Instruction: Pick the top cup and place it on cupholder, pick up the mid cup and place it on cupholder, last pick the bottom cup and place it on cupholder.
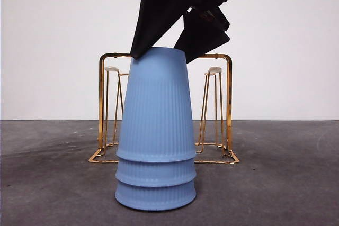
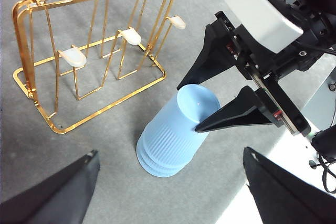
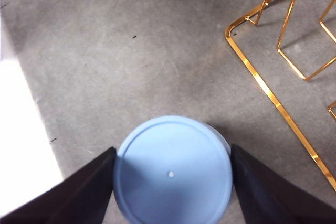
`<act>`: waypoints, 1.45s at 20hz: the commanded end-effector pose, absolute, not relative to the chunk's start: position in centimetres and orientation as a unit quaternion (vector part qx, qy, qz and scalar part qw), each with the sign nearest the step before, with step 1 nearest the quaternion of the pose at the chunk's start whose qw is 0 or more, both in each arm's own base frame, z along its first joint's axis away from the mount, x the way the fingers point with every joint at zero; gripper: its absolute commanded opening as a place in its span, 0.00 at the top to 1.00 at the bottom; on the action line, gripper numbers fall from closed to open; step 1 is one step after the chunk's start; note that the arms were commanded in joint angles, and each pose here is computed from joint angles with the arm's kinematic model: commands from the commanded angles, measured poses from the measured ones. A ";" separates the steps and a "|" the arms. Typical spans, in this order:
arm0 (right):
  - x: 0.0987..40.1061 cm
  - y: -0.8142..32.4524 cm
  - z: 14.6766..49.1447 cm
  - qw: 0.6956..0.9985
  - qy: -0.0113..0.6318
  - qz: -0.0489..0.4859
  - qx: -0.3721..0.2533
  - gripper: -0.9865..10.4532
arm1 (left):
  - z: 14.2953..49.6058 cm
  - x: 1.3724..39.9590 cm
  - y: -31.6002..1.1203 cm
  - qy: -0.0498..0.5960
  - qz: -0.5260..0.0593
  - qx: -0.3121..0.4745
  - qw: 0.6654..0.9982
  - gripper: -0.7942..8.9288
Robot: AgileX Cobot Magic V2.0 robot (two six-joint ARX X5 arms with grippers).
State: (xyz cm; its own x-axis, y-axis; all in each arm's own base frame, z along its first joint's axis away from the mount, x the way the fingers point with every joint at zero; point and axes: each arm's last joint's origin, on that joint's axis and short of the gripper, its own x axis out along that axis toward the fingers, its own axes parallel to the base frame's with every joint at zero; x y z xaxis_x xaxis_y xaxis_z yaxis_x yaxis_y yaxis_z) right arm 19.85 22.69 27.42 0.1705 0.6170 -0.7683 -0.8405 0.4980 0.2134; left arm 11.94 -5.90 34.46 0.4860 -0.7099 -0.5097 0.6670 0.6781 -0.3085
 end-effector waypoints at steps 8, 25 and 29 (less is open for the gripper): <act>20.0 23.4 31.2 0.755 0.402 0.499 -0.137 0.77 | 35.1 12.0 -6.0 0.300 -0.406 -0.033 0.863 0.47; 20.7 19.2 41.1 0.834 0.342 0.407 -0.149 0.77 | 35.3 12.1 -6.0 0.289 -0.408 -0.030 0.866 0.47; 23.5 16.9 39.7 0.855 0.354 0.356 -0.126 0.77 | 35.3 12.1 -6.0 0.289 -0.408 -0.030 0.866 0.47</act>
State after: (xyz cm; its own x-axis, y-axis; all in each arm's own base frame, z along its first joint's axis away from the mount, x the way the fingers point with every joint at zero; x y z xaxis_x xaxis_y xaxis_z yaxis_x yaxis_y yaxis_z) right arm 23.33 16.25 39.60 0.5009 0.5075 -0.7011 -0.6821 0.7301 0.0412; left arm 12.02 -5.94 34.59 0.4939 -0.7128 -0.4979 0.6720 0.6763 -0.3016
